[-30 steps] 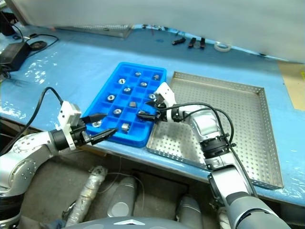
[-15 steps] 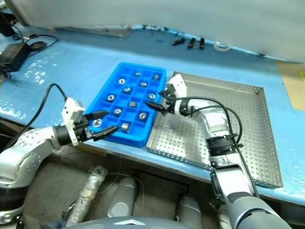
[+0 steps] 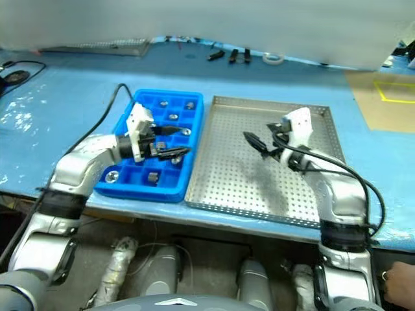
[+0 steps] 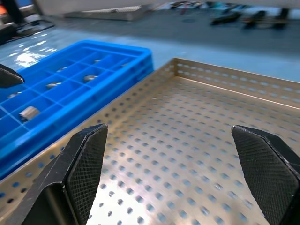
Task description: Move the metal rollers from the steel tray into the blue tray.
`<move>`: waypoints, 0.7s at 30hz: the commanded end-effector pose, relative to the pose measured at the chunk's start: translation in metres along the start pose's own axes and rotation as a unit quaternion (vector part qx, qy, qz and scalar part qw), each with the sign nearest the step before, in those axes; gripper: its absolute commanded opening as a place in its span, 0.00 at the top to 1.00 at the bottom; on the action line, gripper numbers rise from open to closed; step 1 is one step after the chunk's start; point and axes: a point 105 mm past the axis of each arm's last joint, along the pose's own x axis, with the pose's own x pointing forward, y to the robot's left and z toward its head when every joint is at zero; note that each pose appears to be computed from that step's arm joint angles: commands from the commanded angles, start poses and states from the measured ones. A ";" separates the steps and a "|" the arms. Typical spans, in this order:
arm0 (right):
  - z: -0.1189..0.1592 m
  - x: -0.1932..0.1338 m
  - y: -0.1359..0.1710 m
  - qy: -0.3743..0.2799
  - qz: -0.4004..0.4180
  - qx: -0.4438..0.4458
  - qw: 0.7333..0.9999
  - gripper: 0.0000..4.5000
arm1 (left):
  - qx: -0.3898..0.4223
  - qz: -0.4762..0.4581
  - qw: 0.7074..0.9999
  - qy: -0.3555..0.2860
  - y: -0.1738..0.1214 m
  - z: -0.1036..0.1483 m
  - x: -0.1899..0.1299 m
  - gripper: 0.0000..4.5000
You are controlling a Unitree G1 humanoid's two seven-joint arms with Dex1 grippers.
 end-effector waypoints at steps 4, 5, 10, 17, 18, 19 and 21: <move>0.006 -0.025 0.004 -0.028 -0.017 -0.003 0.999 0.01 | 0.032 -0.046 0.998 0.001 -0.001 0.006 0.016 0.00; 0.006 -0.027 0.004 -0.029 -0.019 -0.001 0.999 0.01 | 0.033 -0.048 0.998 0.001 -0.001 0.006 0.017 0.00; 0.003 -0.026 0.008 -0.031 -0.019 0.006 0.999 0.01 | 0.034 -0.048 0.998 -0.002 -0.001 0.006 0.018 0.00; 0.006 -0.024 0.009 -0.033 -0.004 0.007 0.999 0.01 | 0.032 -0.039 0.999 -0.004 0.000 0.006 0.012 0.00; 0.007 -0.023 0.008 -0.033 -0.004 0.006 0.999 0.01 | 0.031 -0.039 0.999 -0.004 -0.001 0.006 0.011 0.00; 0.007 -0.023 0.008 -0.032 -0.002 0.005 0.999 0.01 | 0.031 -0.038 0.999 -0.004 -0.001 0.005 0.010 0.00; 0.009 -0.022 0.010 -0.033 0.009 0.004 0.999 0.01 | 0.029 -0.036 0.999 -0.003 -0.002 0.004 0.007 0.00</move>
